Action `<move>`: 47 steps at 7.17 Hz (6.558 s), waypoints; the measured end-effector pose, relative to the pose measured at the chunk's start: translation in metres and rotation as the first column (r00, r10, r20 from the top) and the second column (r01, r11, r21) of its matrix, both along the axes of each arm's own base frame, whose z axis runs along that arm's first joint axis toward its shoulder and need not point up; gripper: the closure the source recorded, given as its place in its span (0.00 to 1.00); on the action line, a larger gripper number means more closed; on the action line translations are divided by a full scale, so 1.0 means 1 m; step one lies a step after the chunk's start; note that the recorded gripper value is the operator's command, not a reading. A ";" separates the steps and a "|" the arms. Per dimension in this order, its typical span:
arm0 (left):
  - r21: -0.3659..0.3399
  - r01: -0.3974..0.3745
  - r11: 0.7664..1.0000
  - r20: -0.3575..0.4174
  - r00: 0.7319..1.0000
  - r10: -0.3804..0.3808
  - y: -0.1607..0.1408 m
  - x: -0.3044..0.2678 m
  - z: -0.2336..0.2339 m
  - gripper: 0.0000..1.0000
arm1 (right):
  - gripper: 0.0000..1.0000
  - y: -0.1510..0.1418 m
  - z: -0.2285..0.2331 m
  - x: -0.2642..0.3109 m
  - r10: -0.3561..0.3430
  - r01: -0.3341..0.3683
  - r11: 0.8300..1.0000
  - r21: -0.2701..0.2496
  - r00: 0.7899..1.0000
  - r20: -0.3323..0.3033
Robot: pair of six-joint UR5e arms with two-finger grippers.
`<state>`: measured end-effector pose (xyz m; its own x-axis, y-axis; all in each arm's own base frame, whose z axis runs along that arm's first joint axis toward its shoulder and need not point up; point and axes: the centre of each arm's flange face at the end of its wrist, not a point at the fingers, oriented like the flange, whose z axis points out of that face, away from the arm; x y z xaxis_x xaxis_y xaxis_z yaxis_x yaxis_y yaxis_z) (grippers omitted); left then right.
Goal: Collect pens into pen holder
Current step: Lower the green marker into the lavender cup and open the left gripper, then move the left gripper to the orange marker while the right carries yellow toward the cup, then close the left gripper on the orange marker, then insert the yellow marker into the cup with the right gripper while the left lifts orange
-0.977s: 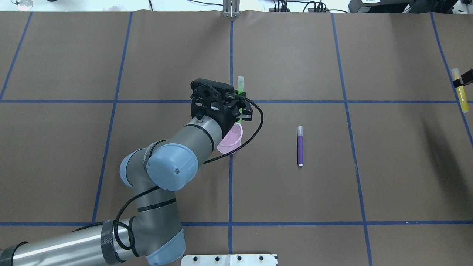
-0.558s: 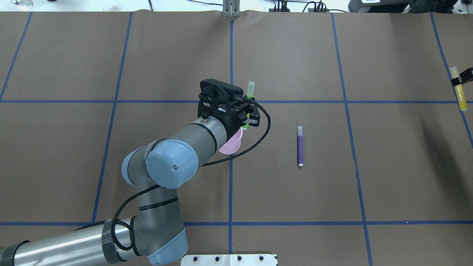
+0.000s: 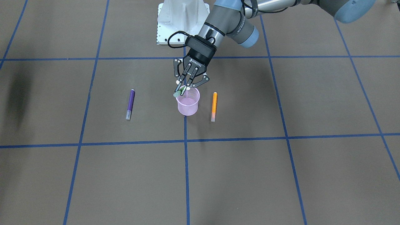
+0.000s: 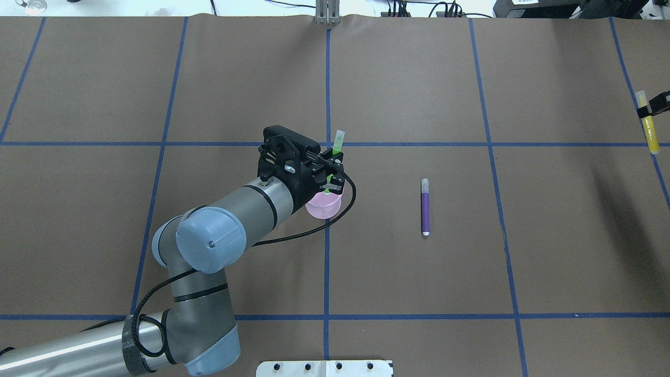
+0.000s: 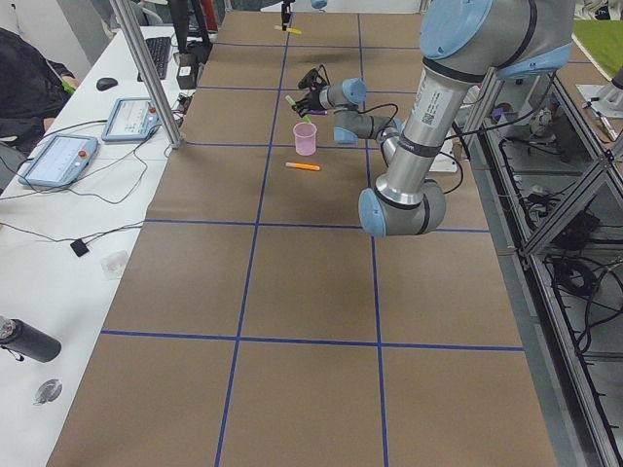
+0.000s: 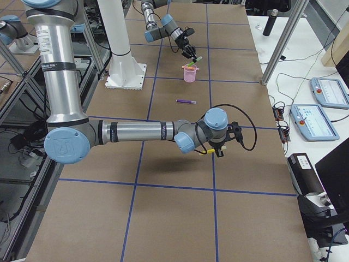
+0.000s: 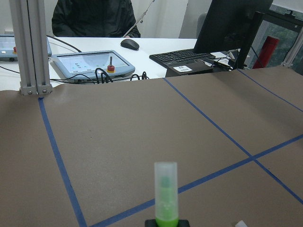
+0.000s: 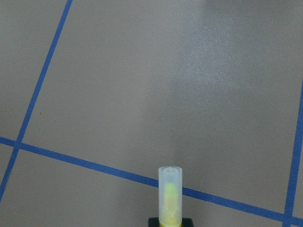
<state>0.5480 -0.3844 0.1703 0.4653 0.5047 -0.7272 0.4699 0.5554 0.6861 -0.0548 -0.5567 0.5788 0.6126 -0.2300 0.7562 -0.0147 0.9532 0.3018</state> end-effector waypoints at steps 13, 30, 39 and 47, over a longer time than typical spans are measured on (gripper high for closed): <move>-0.235 -0.109 0.966 0.084 0.988 0.133 -0.065 -0.082 0.020 0.01 | 1.00 -0.021 -0.163 -0.007 0.063 -0.084 0.982 0.170 0.990 0.125; -0.697 -0.228 0.680 0.198 0.850 0.488 -0.128 0.016 0.102 0.44 | 1.00 0.020 -0.248 -0.134 0.083 -0.259 0.883 0.392 0.908 0.412; -0.712 -0.229 0.664 0.200 0.840 0.504 -0.116 0.025 0.101 1.00 | 1.00 0.020 -0.251 -0.135 0.081 -0.260 0.881 0.395 0.906 0.415; -0.507 -0.038 0.861 0.195 0.968 0.158 -0.167 -0.178 0.043 1.00 | 1.00 0.044 -0.344 -0.254 0.049 -0.308 0.850 0.428 0.853 0.519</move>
<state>0.3696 -0.5515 0.2133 0.6115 0.1569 -0.7756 0.2632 0.8840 0.3863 -0.3085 -0.5127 0.2348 0.2761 -0.5626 0.7793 -0.4333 0.6509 0.6234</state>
